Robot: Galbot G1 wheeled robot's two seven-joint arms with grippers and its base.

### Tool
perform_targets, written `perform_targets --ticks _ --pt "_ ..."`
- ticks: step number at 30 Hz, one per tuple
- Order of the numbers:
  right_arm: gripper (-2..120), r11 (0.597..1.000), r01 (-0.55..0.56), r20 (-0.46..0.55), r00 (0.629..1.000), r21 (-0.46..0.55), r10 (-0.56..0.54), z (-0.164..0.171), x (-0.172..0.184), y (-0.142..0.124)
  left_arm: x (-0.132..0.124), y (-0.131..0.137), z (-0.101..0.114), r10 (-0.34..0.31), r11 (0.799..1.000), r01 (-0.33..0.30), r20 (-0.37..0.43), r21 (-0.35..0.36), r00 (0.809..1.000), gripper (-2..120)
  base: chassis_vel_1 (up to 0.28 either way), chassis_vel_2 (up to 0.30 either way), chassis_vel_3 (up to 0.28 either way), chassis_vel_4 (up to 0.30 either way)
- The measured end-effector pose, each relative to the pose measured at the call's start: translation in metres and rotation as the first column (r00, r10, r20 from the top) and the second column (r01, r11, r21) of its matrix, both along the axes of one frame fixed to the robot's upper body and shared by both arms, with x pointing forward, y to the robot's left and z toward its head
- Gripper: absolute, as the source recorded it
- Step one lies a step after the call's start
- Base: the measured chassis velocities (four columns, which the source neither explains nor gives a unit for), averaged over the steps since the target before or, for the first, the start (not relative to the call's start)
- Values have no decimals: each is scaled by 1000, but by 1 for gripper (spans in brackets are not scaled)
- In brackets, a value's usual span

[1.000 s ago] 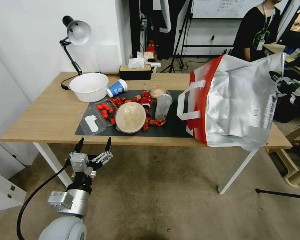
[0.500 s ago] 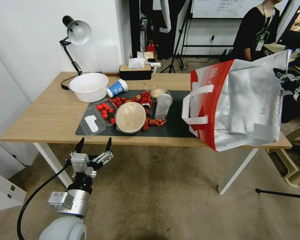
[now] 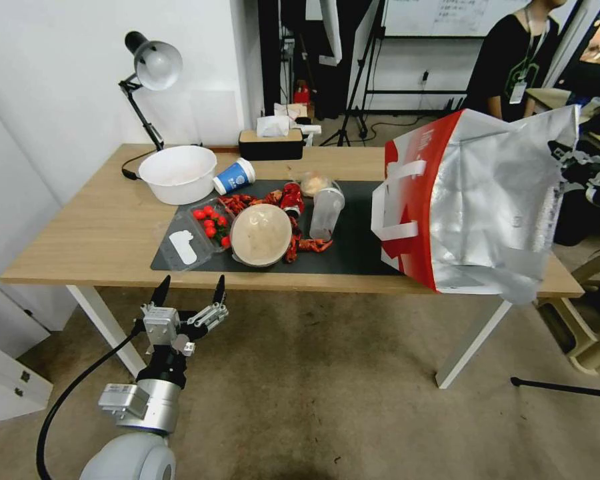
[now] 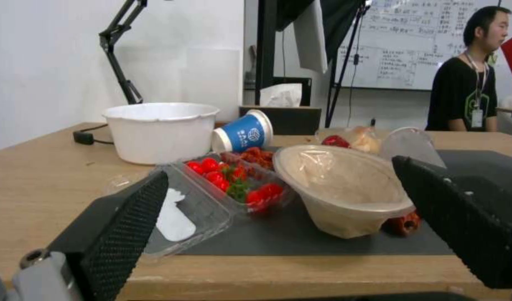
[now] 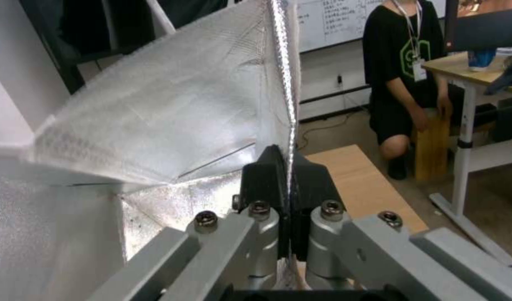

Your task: Pick up the food delivery bag from the floor and place it on the table.

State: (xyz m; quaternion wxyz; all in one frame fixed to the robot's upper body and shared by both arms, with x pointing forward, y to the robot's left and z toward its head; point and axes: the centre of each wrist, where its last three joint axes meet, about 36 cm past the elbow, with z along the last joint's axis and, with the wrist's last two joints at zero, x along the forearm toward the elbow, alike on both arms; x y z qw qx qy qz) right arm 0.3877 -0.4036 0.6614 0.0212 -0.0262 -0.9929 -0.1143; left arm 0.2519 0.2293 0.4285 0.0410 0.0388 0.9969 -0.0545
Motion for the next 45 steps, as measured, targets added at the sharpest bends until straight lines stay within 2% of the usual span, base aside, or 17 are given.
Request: perform_targets --ticks 20,22,24,27,30,31,32,34,36,37,40,41,44,45 --pt "0 1000 11 19 1000 8 -11 0 24 -5 3 0 -6 1 1000 -1 -10 -1 1000 100 0 0 0 0" --pt "10 1000 10 34 999 8 -11 2 26 -7 3 0 -7 0 1000 0 -12 -2 1000 100 0 0 0 0" --pt "12 1000 11 36 999 8 -11 2 26 -7 3 0 -7 0 1000 0 -12 -2 1000 100 0 0 0 0" --pt "28 1000 16 46 999 6 -16 6 28 -10 3 -1 -7 -4 1000 4 -12 -2 1000 100 0 0 0 0" --pt "35 1000 19 45 999 5 -19 6 28 -10 3 -1 -7 -6 1000 6 -13 -2 1000 100 0 0 0 0" --pt "43 1000 22 45 999 5 -22 6 28 -11 3 -1 -8 -7 1000 7 -13 -3 1000 100 0 0 0 0" --pt "43 1000 22 45 999 5 -22 6 28 -11 3 -1 -8 -7 1000 7 -13 -3 1000 100 0 0 0 0" --pt "53 1000 29 50 998 0 -29 7 29 -12 3 -2 -8 -9 1000 9 -15 -3 1000 100 0 0 0 0" --pt "64 999 34 79 996 -14 -32 9 29 -13 3 -2 -9 -10 1000 10 -16 -3 1000 100 0 0 0 0" --pt "64 999 34 79 996 -14 -32 9 29 -13 3 -2 -9 -10 1000 10 -16 -3 1000 100 0 0 0 0" --pt "76 999 24 164 986 -46 -16 17 26 -14 3 -2 -9 -12 1000 12 -16 -2 1000 100 0 0 0 0" --pt "76 999 24 164 986 -46 -16 17 26 -14 3 -2 -9 -12 1000 12 -16 -2 1000 100 0 0 0 0" --pt "92 998 -32 216 976 -48 41 15 20 -12 3 -3 -9 -14 1000 14 -15 -5 1000 100 0 0 0 0" --pt "92 998 -32 216 976 -48 41 15 20 -12 3 -3 -9 -14 1000 14 -15 -5 1000 100 0 0 0 0"
